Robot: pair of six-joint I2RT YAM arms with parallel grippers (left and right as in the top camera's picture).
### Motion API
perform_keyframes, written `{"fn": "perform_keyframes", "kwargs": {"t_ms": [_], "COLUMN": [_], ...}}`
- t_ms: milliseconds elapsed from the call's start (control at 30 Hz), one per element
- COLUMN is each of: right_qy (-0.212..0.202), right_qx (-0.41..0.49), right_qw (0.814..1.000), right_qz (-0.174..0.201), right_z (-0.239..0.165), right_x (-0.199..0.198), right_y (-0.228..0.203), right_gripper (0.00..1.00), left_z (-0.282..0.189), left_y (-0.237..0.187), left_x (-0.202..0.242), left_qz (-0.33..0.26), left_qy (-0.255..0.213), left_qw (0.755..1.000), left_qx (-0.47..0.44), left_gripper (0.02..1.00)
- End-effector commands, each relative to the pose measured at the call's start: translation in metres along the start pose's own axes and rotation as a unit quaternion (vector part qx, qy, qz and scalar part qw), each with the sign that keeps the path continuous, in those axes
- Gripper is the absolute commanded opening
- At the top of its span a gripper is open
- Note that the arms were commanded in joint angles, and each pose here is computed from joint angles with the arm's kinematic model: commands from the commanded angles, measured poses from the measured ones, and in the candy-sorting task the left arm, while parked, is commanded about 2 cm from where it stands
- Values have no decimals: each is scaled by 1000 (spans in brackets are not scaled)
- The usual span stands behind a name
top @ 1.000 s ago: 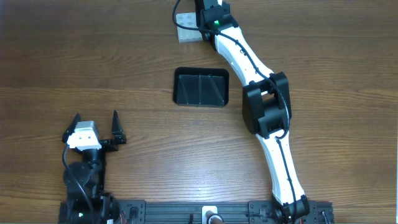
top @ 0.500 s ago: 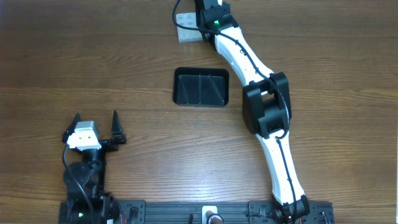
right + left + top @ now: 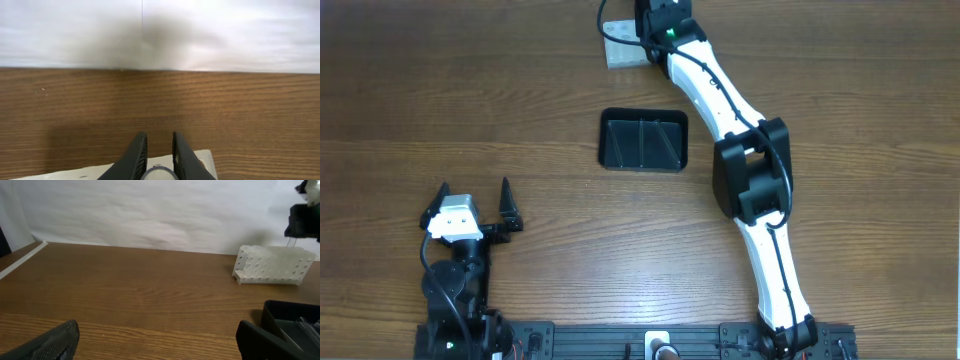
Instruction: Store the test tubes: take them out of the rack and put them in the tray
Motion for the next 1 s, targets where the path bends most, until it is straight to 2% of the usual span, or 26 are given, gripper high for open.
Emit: {"fn": "perform_keyframes", "kwargs": {"t_ms": [33, 533, 633, 767, 900, 1000], "right_qy": [-7, 7, 23, 58, 82, 88], "right_qx": [-46, -60, -26, 63, 160, 212], "right_qw": [999, 998, 999, 996, 984, 973], "right_qz": [13, 26, 34, 31, 16, 18], "right_z": [-40, -101, -109, -117, -130, -138], "right_x": [-15, -27, -25, -15, -2, 2], "right_y": [40, 69, 60, 32, -1, -17], "right_gripper": [148, 150, 143, 123, 112, 93], "left_z": [0, 0, 0, 0, 0, 0], "left_y": [-1, -1, -1, -1, -1, -1], "left_x": [0, 0, 0, 0, 0, 0], "left_qz": [7, 7, 7, 7, 7, 7], "left_qy": [-2, -2, -2, -2, -2, -2], "left_qw": [1000, 1000, 1000, 1000, 1000, 1000], "left_qx": [-1, -1, -1, -1, -1, -1], "left_gripper": [998, 998, 996, 998, 996, 998]}}
Point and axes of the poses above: each gripper's point midway between its finger pads, its own z axis out along the fingers, its own x axis along the line the jaws close on, y = z × x, the point moved 8 cm from there along -z, back along the fingers, and after that the axes turned 15 degrees about -z, right-handed, at the moved point
